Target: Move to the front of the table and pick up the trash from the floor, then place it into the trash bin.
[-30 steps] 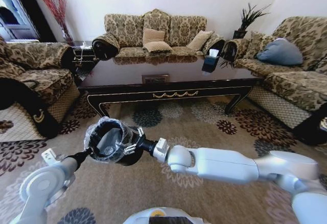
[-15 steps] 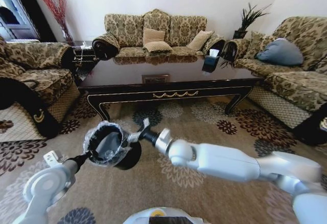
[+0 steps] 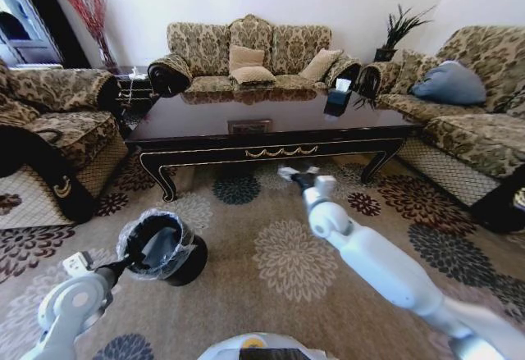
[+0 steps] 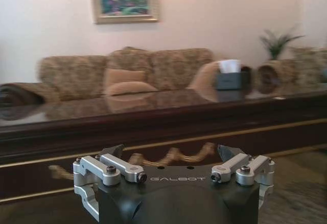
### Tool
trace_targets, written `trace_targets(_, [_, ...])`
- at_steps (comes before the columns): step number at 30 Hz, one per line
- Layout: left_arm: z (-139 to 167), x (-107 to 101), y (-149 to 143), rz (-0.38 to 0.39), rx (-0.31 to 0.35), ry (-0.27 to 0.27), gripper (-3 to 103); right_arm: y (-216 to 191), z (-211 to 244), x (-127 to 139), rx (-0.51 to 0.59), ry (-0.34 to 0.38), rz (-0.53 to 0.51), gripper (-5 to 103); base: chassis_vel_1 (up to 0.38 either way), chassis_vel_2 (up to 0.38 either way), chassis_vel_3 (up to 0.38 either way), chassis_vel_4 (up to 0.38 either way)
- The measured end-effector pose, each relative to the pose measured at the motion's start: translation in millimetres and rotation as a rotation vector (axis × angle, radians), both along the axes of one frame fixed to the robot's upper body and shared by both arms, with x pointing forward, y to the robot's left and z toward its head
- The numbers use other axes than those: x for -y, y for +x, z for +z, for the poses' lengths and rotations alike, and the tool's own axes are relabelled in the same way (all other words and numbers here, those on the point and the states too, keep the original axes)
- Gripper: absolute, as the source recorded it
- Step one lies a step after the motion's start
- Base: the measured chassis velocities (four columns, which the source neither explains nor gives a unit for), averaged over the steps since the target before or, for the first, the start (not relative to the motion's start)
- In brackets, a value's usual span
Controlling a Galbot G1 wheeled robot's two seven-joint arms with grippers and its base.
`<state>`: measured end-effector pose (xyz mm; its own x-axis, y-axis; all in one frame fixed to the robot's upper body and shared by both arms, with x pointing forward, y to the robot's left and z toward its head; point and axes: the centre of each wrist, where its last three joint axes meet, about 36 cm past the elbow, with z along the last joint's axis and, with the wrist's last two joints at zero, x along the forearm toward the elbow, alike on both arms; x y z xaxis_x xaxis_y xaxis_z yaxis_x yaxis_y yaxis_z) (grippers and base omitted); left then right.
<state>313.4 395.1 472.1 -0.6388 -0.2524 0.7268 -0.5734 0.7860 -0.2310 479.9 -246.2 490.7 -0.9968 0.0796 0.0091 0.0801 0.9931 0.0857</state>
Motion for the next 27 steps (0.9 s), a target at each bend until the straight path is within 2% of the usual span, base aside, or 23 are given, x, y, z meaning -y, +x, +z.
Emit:
trace_targets(4, [-9, -1, 6, 0.016, -0.011, -0.014, 2, -8, -12, 18, -0.007, -0.004, -0.081, 100, 0.0, 0.0, 0.0, 0.0])
trace_targets(6, [-19, -4, 13, 0.04, -0.036, 0.0, 2, -12, -16, 33, 0.0, -0.007, -0.147, 100, 0.0, 0.0, 0.0, 0.0])
trace_targets(12, [-37, -10, 20, 0.071, -0.071, -0.01, 2, -26, -18, 60, 0.005, 0.012, -0.249, 100, 0.0, 0.0, 0.0, 0.0])
trace_targets(18, [-46, -9, 24, 0.094, -0.11, -0.008, 2, -37, -22, 71, 0.0, 0.0, -0.286, 100, 0.0, 0.0, 0.0, 0.0])
trace_targets(20, [-50, -11, 26, 0.108, -0.124, 0.011, -1, -41, -24, 73, -0.005, -0.007, -0.294, 100, 0.0, 0.0, 0.0, 0.0])
trace_targets(22, [-52, -12, 26, 0.119, -0.114, 0.045, 7, -46, -27, 74, -0.013, -0.014, -0.296, 100, 0.0, 0.0, 0.0, 0.0])
trace_targets(23, [-52, -12, 26, 0.119, -0.114, 0.045, 7, -46, -27, 74, -0.013, -0.014, -0.296, 100, 0.0, 0.0, 0.0, 0.0])
trace_targets(25, [-51, -12, 22, 0.126, -0.084, 0.097, 19, -53, -31, 74, -0.021, -0.018, -0.299, 100, 0.0, 0.0, 0.0, 0.0])
trace_targets(26, [-48, -10, 18, 0.123, -0.073, 0.124, 19, -57, -32, 74, -0.021, -0.017, -0.303, 100, 0.0, 0.0, 0.0, 0.0])
trace_targets(27, [-44, -8, 15, 0.116, -0.068, 0.147, 24, -59, -32, 74, -0.018, -0.016, -0.305, 100, 0.0, 0.0, 0.0, 0.0])
